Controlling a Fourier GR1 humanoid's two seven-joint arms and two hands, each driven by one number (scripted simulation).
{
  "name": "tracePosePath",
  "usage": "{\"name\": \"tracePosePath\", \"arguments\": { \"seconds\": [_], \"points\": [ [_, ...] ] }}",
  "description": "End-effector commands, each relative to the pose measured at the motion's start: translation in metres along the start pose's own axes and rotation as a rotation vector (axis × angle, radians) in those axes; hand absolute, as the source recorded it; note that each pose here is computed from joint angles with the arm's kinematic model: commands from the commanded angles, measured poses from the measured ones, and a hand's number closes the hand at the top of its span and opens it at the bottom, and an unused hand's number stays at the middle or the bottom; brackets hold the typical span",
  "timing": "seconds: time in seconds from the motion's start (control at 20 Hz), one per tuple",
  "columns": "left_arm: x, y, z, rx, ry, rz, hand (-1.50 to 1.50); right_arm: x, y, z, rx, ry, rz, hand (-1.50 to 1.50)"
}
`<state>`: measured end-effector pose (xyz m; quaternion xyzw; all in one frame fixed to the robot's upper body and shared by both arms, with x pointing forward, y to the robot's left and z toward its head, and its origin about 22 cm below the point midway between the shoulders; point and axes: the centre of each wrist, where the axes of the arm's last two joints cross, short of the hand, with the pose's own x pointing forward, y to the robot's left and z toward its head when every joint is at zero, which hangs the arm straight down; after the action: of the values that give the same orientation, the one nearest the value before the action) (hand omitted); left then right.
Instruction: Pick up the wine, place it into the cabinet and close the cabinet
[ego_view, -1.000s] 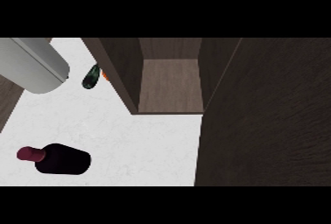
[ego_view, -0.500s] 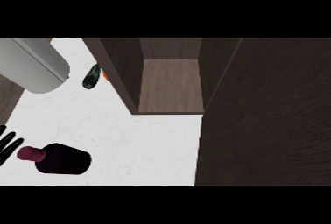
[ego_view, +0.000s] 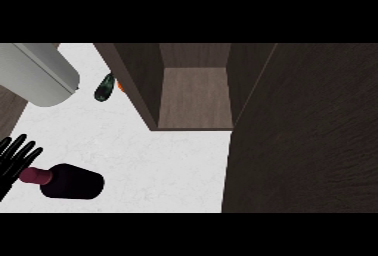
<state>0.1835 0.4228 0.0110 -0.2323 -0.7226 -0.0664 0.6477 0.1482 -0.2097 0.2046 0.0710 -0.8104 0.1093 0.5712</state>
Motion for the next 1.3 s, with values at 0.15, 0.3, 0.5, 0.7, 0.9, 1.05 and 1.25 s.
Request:
{"name": "tracePosePath", "arguments": {
  "seconds": [0.15,0.3,0.5,0.7,0.9,1.05,1.25],
  "points": [
    [-0.025,-0.001,0.001,-0.005,0.028,-0.004,-1.50,0.024,-0.003,0.035,0.005,-0.052,-0.018,-1.50],
    [-0.050,0.002,-0.002,-0.040,0.046,0.011,-1.50,0.021,0.006,0.021,0.019,-0.050,-0.036,-1.50],
    [-0.046,0.004,-0.007,-0.047,0.030,0.017,-1.50,0.023,-0.001,0.021,0.010,-0.046,-0.044,-1.50],
    [-0.054,0.013,-0.016,-0.054,0.012,0.036,-1.50,0.024,0.003,0.016,0.009,-0.037,-0.049,-1.50],
    [-0.060,0.009,-0.009,-0.030,0.027,0.029,-1.50,0.025,0.001,0.025,0.025,-0.046,-0.030,-1.50],
    [-0.077,0.005,-0.015,-0.062,0.059,0.040,-1.50,0.007,-0.006,0.006,0.021,-0.051,-0.033,-1.50],
    [-0.070,0.019,-0.013,-0.037,0.043,0.026,-1.50,0.024,0.001,0.023,0.014,-0.064,-0.030,-1.50]
  ]
}}
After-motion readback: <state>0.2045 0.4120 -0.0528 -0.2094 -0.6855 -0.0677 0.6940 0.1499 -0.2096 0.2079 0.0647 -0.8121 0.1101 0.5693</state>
